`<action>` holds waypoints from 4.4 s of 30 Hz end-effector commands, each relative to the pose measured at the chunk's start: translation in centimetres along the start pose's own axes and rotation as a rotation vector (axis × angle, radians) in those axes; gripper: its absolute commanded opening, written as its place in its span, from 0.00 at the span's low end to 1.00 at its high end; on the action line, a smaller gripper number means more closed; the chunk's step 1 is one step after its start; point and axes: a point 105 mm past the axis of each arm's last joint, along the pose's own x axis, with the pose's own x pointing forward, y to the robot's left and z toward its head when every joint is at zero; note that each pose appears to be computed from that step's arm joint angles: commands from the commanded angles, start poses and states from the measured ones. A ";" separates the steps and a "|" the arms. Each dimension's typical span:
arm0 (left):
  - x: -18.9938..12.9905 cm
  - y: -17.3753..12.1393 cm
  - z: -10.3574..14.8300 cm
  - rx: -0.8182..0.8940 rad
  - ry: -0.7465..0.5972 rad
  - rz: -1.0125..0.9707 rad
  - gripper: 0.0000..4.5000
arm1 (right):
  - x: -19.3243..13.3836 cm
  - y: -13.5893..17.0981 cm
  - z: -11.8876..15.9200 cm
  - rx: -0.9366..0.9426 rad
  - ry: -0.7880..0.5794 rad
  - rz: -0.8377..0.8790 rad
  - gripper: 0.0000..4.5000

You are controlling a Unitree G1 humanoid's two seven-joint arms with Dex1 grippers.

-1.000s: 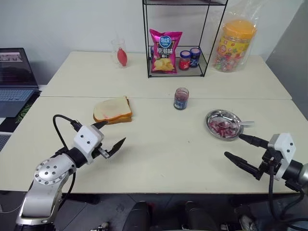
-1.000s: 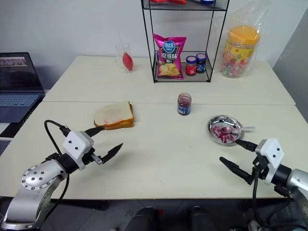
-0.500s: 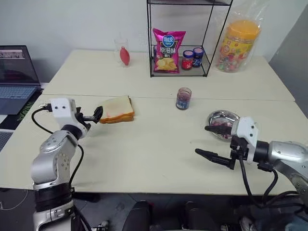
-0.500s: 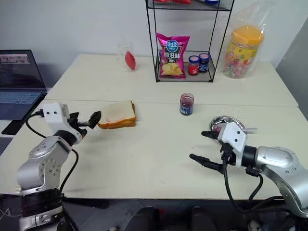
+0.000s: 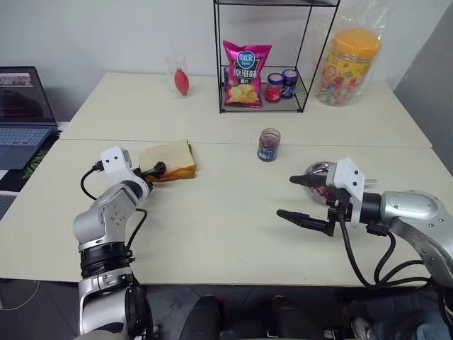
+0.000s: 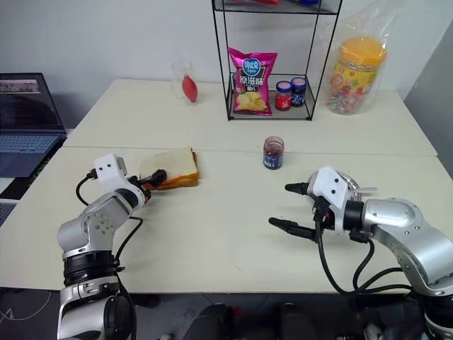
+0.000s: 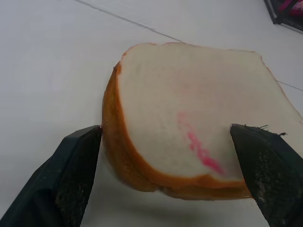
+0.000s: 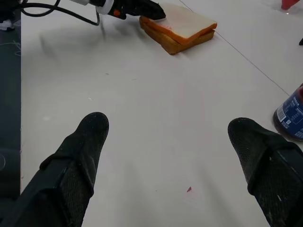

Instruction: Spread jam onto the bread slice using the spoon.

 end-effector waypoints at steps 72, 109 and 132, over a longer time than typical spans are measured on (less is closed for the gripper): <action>0.9 -3.2 1.6 -0.004 -0.087 0.026 0.14 | -0.4 -0.3 2.0 0.006 -0.042 -0.008 1.00; -8.4 -15.0 -8.4 0.213 0.293 -0.932 0.00 | -5.3 3.1 -1.1 0.112 0.171 0.106 1.00; -4.4 -12.3 -6.1 0.389 0.114 -0.726 0.00 | -3.1 3.6 -2.4 0.090 0.118 0.064 1.00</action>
